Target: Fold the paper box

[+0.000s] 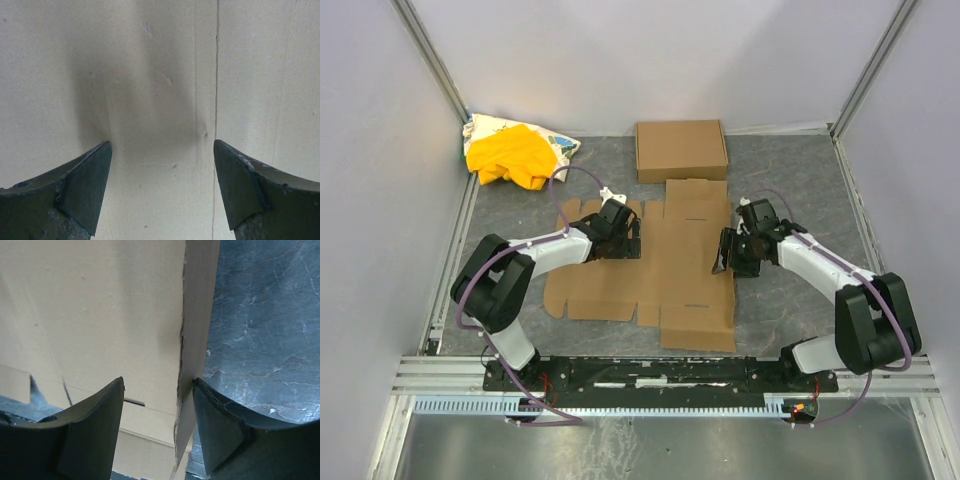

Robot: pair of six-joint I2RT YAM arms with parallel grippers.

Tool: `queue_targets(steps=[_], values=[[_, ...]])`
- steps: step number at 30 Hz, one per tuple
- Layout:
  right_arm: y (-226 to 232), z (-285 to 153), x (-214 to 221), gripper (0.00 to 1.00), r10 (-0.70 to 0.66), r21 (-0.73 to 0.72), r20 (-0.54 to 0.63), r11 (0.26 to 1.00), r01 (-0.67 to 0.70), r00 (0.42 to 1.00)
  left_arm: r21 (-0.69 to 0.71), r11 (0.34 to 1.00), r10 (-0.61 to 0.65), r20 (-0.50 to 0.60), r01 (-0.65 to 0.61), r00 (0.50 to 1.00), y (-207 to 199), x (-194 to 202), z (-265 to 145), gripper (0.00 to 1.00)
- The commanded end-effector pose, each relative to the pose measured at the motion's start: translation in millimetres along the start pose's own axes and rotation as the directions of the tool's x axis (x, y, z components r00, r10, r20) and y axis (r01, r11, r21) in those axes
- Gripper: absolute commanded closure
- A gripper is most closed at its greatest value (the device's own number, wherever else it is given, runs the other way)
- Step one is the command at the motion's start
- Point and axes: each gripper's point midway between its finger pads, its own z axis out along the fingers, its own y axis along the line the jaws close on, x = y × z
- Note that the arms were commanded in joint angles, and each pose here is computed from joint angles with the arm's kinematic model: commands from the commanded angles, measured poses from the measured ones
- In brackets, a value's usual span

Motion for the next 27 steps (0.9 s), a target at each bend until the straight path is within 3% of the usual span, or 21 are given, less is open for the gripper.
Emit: queue_targets(steps=[1, 6, 9, 14, 19, 27], values=[[-3.6, 9.2, -12.2, 0.36, -0.018, 0.073, 0.029, 0.997, 0.016, 0.999, 0.027, 1.0, 0.015, -0.101, -0.012, 0.995, -8.0, 25.8, 2.7, 0.11], [-23.3, 7.6, -11.9, 0.37, -0.058, 0.219, 0.044, 0.975, 0.047, 0.997, 0.025, 1.0, 0.02, -0.104, -0.017, 0.994, -8.7, 25.9, 2.7, 0.11], [-29.4, -0.7, -16.0, 0.46, -0.083, 0.273, 0.066, 0.96, 0.062, 0.994, 0.02, 1.0, 0.022, -0.108, -0.02, 0.994, -8.5, 26.7, 2.7, 0.13], [-29.6, -25.9, -26.2, 0.63, -0.113, 0.312, 0.115, 0.947, 0.072, 0.987, 0.023, 0.999, 0.025, -0.112, -0.022, 0.993, -10.0, 27.8, 2.5, 0.28], [-25.8, -53.1, -39.8, 0.71, -0.164, 0.341, 0.142, 0.934, 0.107, 0.976, 0.087, 0.996, 0.034, -0.128, -0.023, 0.991, -23.4, 31.5, -0.1, 0.49], [-11.0, -100.6, -67.1, 0.79, -0.258, 0.368, 0.183, 0.913, 0.177, 0.949, 0.271, 0.962, 0.045, -0.112, -0.013, 0.993, -68.0, 41.4, -28.6, 0.54]])
